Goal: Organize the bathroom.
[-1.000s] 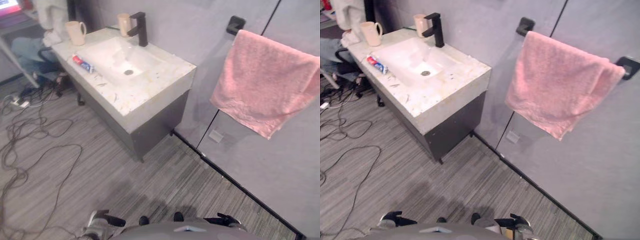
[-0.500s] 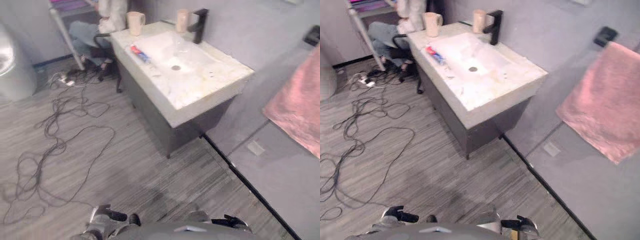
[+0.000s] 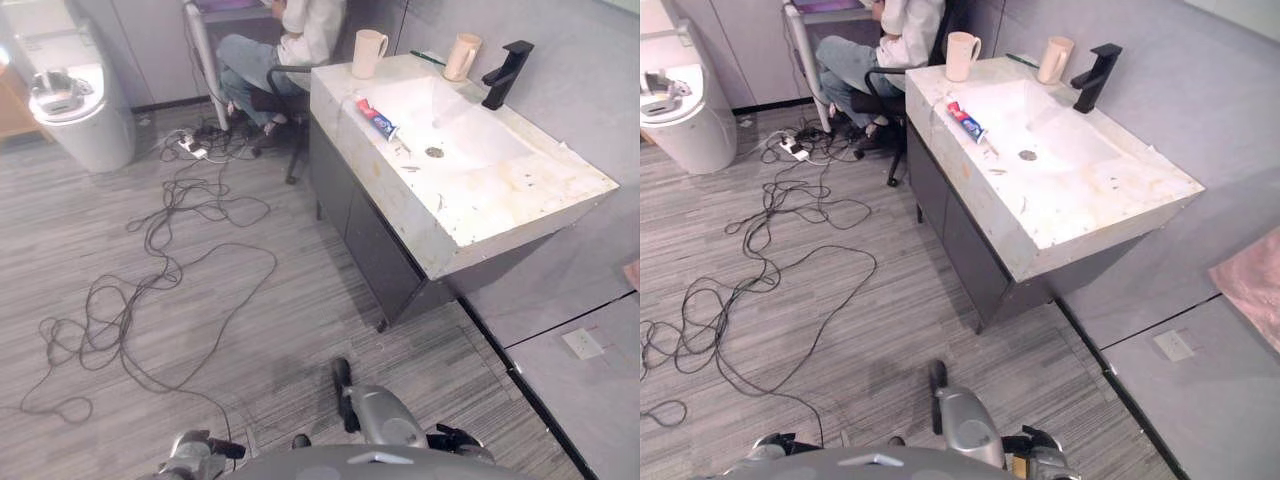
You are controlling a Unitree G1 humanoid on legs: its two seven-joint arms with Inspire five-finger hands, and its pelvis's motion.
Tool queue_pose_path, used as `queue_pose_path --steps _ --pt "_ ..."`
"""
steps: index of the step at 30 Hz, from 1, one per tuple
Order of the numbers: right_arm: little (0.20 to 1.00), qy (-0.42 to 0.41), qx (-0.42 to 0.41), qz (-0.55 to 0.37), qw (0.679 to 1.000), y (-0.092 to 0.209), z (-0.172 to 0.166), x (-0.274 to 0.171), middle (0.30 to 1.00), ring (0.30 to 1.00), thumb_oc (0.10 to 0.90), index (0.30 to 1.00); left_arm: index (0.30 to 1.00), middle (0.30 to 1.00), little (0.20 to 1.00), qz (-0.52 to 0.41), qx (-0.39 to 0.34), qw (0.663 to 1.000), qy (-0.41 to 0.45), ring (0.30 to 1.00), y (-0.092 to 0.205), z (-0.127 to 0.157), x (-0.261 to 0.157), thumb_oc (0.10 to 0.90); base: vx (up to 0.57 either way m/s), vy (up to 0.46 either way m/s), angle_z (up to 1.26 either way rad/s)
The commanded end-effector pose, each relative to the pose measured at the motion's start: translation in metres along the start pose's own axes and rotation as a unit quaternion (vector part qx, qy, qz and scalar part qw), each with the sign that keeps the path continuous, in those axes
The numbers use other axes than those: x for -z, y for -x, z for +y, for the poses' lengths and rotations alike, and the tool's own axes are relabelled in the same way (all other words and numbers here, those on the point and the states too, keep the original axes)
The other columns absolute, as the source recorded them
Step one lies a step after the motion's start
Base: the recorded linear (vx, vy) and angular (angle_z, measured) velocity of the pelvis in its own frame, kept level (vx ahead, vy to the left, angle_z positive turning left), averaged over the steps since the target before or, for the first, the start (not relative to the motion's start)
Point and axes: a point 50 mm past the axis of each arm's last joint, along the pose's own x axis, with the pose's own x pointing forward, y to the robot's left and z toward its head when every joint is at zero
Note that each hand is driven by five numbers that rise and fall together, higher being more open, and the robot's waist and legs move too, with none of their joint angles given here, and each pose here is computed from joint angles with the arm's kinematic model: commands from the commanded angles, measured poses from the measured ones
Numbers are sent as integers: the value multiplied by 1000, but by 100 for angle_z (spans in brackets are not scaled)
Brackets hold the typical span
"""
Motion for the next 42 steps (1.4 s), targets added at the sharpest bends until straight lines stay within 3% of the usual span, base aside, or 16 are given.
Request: queue_pose_path --steps 1,7,11,17,25,31,36,39,42 --pt "900 45 29 -25 998 -2 -24 -15 900 900 800 900 900 900 900 -96 -23 994 -42 900 1 6 -49 800 551 145 -14" --pt "900 33 41 -9 999 -1 -40 0 900 900 800 900 900 900 900 -134 -5 988 -74 900 4 1 -69 800 395 73 34" --pt "900 6 47 -23 999 -2 -41 -12 900 900 800 900 900 900 900 -117 -17 992 -44 900 4 1 -70 800 315 10 -36" --pt "900 32 32 -59 997 -3 -24 -37 900 900 800 900 900 900 900 -81 -50 995 -2 900 0 16 -46 800 262 240 -127" --pt "900 38 47 -47 997 -3 -32 -36 900 900 800 900 900 900 900 -79 -70 994 -10 900 -2 33 -17 800 279 326 -133" --pt "900 -50 72 -38 995 -3 -39 -23 900 900 800 900 900 900 900 -90 -48 991 -83 900 -3 31 -22 800 171 413 -100" --pt "900 -26 72 -42 996 -2 -38 -18 900 900 800 900 900 900 900 -89 -50 991 -92 900 -3 31 -25 800 81 210 -49" --pt "900 65 44 -51 996 -2 -30 -22 900 900 800 900 900 900 900 -62 -77 994 -44 900 -4 41 -23 800 27 175 -210" --pt "900 58 40 -39 997 -2 -30 -12 900 900 800 900 900 900 900 -85 -91 992 -27 900 -3 42 -31 800 81 40 -199"
